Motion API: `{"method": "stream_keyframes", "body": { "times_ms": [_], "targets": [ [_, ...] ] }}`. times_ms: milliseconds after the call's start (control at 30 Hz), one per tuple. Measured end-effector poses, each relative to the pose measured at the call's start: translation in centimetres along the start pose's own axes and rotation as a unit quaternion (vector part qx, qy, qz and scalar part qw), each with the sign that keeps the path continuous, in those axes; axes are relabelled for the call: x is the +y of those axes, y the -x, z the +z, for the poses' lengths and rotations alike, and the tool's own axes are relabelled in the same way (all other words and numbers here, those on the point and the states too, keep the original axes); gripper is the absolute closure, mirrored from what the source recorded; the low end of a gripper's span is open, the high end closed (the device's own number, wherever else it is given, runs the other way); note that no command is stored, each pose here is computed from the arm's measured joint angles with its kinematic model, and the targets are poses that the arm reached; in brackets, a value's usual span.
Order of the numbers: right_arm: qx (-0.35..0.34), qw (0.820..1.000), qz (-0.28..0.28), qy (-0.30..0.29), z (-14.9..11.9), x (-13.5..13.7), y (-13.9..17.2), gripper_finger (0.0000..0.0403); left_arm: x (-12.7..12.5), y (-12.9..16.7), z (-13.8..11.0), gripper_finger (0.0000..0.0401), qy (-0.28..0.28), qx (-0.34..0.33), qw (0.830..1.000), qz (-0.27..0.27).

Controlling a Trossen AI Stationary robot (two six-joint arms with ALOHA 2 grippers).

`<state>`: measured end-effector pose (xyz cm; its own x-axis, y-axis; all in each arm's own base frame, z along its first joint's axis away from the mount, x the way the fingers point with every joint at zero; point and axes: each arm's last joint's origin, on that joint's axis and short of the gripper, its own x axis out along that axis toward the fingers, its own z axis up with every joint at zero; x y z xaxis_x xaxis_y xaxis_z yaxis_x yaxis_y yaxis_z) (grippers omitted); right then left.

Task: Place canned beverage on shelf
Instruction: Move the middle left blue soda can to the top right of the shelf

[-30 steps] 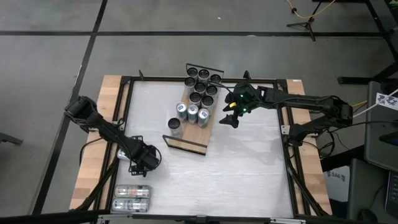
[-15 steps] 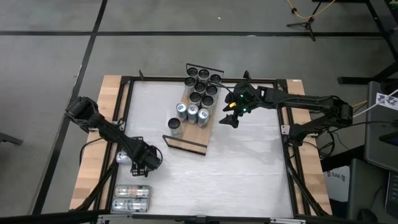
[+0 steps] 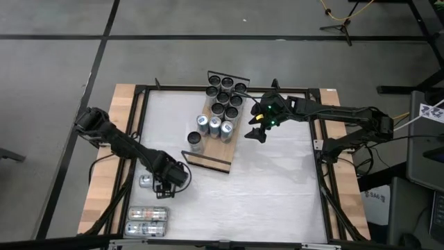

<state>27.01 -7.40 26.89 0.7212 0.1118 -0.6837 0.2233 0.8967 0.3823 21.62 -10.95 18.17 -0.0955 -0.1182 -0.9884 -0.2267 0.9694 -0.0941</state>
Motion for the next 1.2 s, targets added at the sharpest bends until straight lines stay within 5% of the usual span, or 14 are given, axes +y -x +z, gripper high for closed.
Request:
{"method": "stream_keyframes", "body": {
  "times_ms": [567, 1200],
  "targets": [
    [-0.016, 1.0, 0.004, 0.006, 0.3, 0.1, 0.0, 0.0015, -1.0, 8.2, 4.1, 0.0152, -0.014, -0.123, 0.989, -0.075],
    [-0.015, 0.997, 0.074, 0.027, 0.5, 0.5, 0.0, 0.0015, -2.3, 16.6, 5.6, 0.0152, -0.003, -0.298, 0.949, -0.104]
  ]
}}
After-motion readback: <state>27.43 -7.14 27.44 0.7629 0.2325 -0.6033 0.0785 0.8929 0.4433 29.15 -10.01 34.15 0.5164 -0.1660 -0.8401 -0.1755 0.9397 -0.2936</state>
